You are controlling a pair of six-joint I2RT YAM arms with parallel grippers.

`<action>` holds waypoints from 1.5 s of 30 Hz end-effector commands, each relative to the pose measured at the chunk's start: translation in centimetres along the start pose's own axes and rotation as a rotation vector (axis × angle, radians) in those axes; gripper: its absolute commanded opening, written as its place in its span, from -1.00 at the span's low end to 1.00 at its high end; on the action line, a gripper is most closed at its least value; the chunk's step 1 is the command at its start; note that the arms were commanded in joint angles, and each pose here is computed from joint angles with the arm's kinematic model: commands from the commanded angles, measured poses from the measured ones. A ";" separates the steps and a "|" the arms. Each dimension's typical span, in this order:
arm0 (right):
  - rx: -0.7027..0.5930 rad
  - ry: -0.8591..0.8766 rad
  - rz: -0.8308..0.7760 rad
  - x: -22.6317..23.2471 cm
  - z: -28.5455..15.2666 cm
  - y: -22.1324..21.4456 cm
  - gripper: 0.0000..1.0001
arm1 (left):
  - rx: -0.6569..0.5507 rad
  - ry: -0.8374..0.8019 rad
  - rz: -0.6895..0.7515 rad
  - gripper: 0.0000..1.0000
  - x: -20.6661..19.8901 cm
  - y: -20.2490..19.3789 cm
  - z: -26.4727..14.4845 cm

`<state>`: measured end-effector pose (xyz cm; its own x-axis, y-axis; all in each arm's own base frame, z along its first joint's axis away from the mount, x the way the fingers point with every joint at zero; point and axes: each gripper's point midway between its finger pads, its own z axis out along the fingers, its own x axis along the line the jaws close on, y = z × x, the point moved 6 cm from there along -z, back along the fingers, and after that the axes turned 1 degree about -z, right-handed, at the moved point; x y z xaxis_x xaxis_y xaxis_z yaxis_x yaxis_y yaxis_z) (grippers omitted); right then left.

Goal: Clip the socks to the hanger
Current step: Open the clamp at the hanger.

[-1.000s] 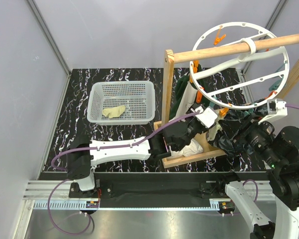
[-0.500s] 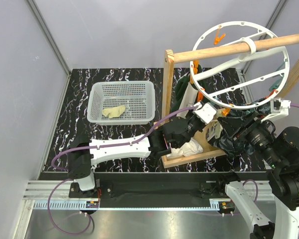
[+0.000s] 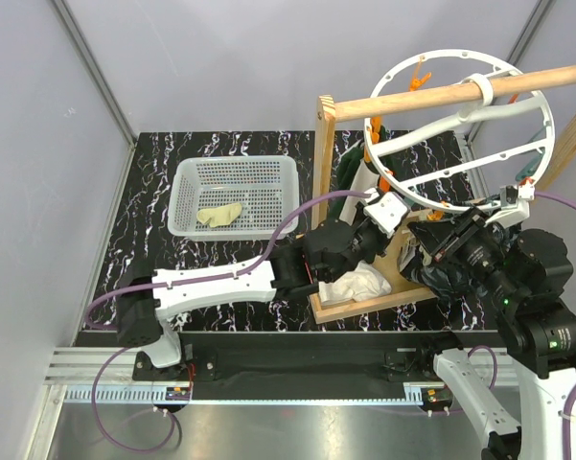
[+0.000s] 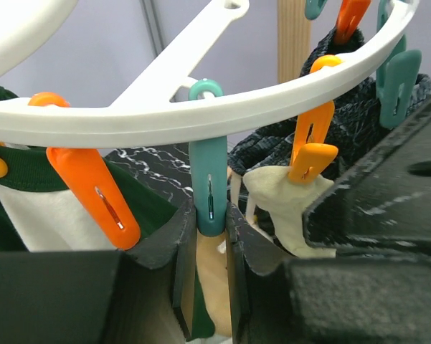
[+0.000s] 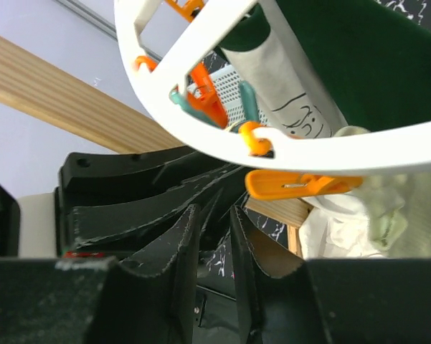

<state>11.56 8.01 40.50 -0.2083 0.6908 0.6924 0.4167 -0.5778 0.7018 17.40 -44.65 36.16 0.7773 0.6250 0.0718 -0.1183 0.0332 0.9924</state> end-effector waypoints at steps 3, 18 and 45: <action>-0.095 -0.016 -0.023 0.0 -0.3 1.1 -0.41 | 0.013 -0.112 -0.108 -1.00 -0.9 3.1 -1.3; -0.152 -0.033 -0.050 0.2 -0.6 2.1 -0.19 | 0.182 -0.240 -0.240 -1.00 -2.5 5.1 -3.0; -0.203 -0.008 -0.051 0.0 1.7 3.1 0.04 | 0.166 -0.268 -0.258 -1.00 -2.6 5.4 -3.9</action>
<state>13.09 7.10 41.35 -0.1991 0.7119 0.6735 0.2828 -0.6163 0.7350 13.88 -43.92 39.05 0.8736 0.4581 -0.1640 0.1878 -0.0065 0.9822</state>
